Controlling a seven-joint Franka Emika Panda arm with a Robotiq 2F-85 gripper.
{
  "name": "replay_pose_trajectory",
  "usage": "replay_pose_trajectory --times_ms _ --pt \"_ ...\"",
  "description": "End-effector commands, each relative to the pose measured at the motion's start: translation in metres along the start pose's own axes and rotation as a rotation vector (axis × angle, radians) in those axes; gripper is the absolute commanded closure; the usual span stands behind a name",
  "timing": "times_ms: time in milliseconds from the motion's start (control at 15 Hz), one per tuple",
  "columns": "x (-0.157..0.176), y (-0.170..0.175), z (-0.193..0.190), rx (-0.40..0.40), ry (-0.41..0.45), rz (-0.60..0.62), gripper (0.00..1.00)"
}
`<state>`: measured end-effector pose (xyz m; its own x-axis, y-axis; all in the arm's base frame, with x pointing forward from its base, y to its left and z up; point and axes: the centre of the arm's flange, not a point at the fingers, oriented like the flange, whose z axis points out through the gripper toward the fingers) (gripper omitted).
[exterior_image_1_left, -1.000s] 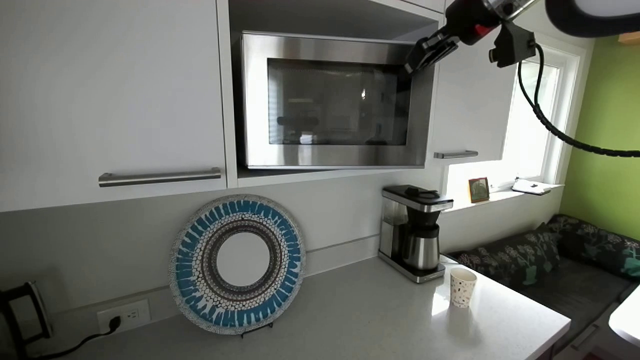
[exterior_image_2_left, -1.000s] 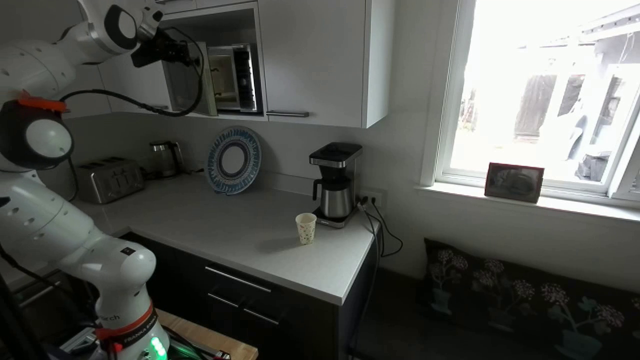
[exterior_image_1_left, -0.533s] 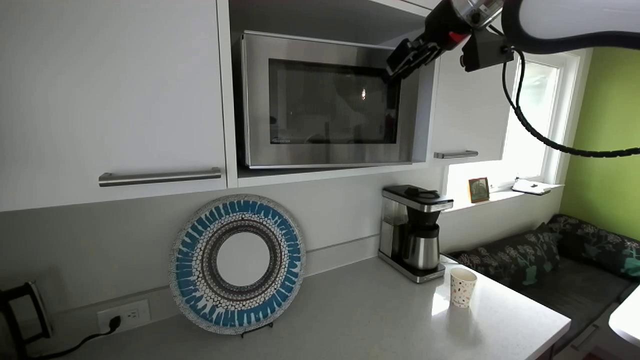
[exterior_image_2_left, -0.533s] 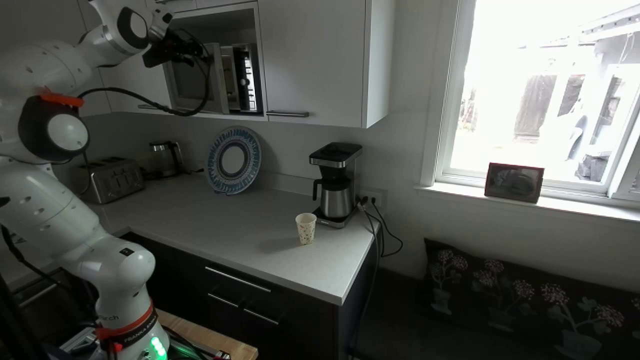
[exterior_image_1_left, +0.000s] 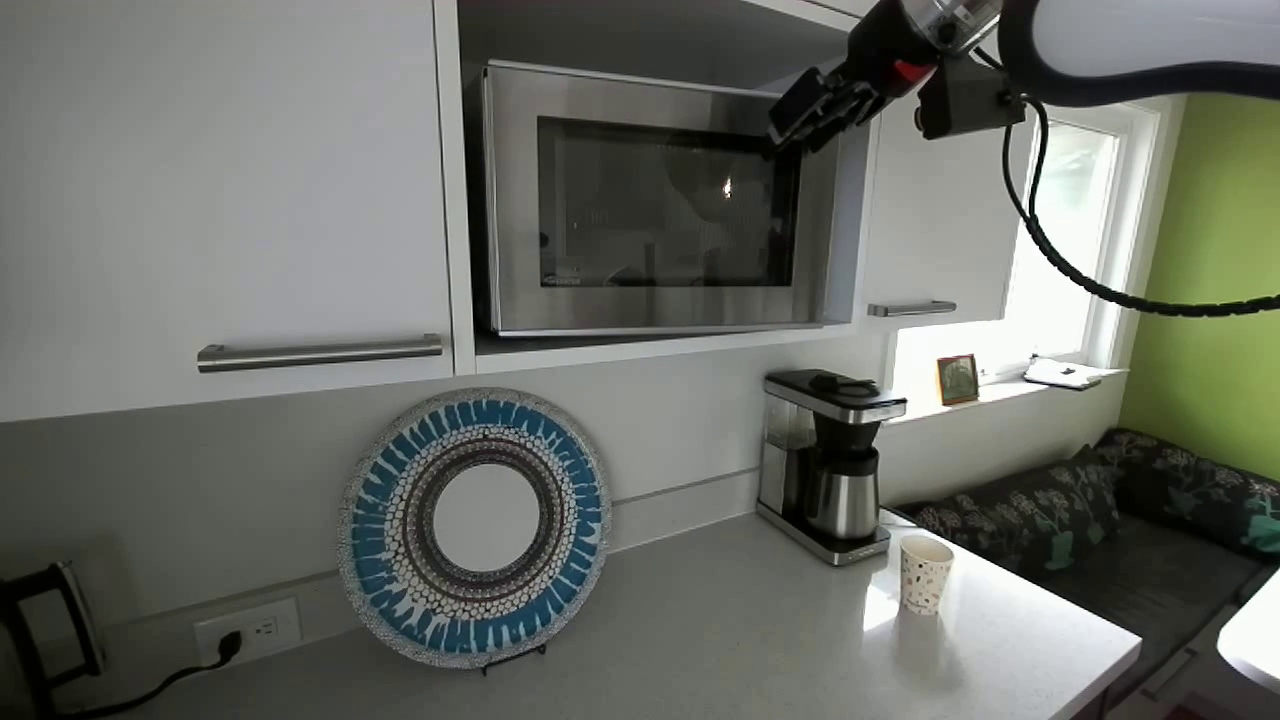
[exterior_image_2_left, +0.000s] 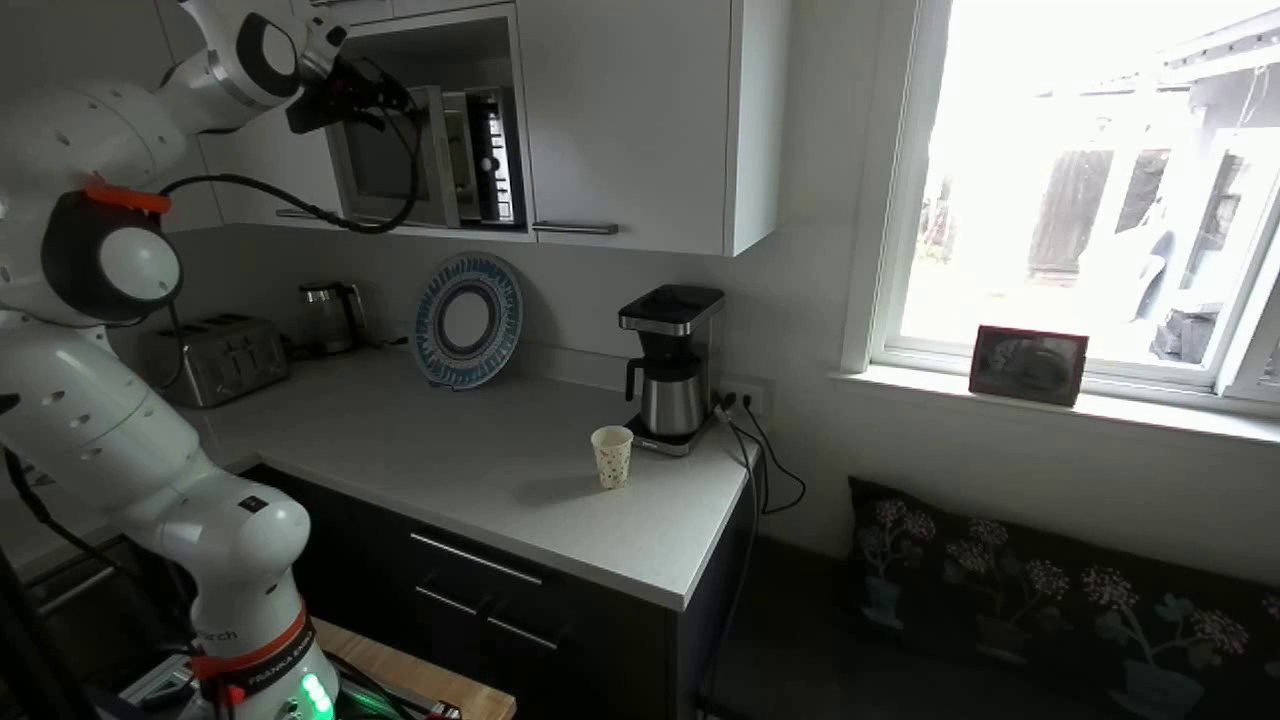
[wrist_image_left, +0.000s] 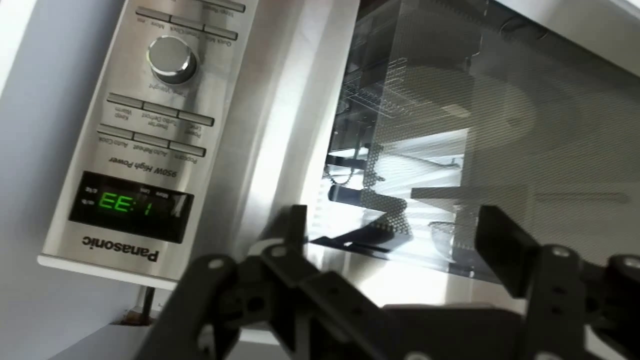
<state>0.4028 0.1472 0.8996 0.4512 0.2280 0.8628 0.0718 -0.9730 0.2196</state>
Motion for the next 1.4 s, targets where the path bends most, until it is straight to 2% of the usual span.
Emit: replay_pose_trajectory --times_ms 0,200,467,533,600,733,1067,1267,1333 --pt "0.005 0.009 0.023 -0.109 0.004 0.161 0.00" --pt "0.003 0.015 0.046 -0.167 -0.013 0.264 0.00" --pt "0.008 0.009 0.067 -0.144 0.013 0.366 0.00" --pt "0.010 0.008 0.071 -0.129 0.025 0.381 0.07" --pt "0.011 0.006 0.073 -0.117 0.036 0.394 0.26" --pt "0.015 0.006 0.078 -0.104 0.070 0.390 0.42" --pt "0.017 0.015 0.092 -0.116 0.098 0.396 0.78" --pt "0.018 0.020 0.112 -0.094 0.118 0.374 1.00" --pt "0.019 0.022 0.119 -0.089 0.127 0.374 1.00"
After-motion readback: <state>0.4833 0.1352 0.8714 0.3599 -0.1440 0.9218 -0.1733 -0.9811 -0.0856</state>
